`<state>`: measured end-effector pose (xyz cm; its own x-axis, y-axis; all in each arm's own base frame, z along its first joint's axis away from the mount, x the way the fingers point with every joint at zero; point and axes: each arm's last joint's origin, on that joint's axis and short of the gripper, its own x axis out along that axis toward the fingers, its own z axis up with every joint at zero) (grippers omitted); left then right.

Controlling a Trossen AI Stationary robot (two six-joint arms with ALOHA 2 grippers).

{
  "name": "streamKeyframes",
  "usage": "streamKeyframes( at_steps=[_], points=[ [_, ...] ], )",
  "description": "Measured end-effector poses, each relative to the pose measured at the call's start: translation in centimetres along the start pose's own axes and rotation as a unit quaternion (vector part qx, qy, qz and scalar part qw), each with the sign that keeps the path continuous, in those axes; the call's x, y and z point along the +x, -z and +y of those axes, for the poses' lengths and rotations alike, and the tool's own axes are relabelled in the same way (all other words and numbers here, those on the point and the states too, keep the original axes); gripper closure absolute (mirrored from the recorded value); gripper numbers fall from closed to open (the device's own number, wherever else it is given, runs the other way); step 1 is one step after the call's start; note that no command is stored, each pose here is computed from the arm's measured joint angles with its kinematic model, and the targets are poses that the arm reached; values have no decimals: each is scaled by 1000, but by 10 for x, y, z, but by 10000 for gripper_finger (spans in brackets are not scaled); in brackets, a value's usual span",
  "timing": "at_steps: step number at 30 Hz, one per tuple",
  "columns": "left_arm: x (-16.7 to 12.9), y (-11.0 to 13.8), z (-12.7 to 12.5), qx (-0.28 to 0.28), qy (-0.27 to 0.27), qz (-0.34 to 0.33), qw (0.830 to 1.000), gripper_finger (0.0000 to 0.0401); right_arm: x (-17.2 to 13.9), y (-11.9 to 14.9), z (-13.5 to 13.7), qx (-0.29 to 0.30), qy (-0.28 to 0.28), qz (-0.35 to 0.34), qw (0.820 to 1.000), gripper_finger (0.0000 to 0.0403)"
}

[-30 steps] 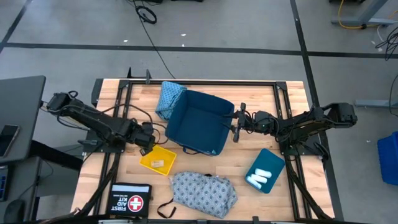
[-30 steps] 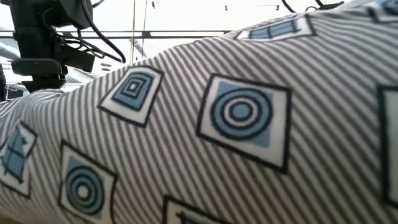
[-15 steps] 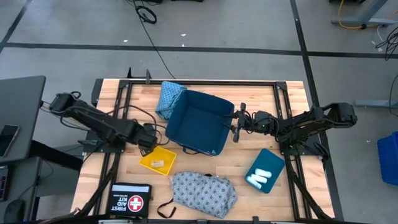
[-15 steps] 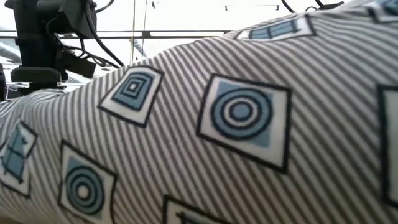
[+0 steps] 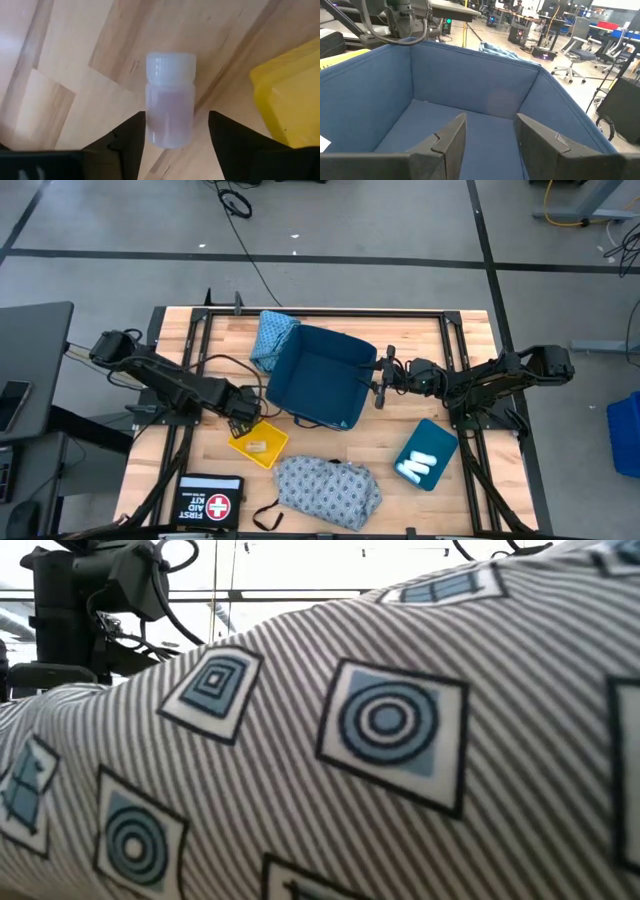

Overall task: Pick & place medical supplies in basket/bin
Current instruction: Put the top transparent pill bottle into the yellow bin

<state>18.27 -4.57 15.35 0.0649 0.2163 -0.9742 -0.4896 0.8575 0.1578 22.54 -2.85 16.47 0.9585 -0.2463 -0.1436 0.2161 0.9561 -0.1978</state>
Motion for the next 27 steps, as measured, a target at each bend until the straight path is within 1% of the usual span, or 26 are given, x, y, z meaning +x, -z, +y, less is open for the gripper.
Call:
streamKeyframes(
  at_steps=[10,13,20,22,27],
  points=[
    [2,-5,-6,26,20,-21,999,218,0,0,0,0,-2,0,1000,227],
    [2,-5,-6,31,16,-25,999,238,0,0,0,0,-3,0,1000,227],
    [2,-5,-5,27,11,-28,999,317,0,0,0,0,-4,0,1000,227],
    [1,-5,-5,28,11,-27,999,325,0,0,0,0,-4,0,1000,227],
    [1,-3,-3,32,-3,-20,999,327,0,0,0,0,-4,0,1000,227]
  ],
)
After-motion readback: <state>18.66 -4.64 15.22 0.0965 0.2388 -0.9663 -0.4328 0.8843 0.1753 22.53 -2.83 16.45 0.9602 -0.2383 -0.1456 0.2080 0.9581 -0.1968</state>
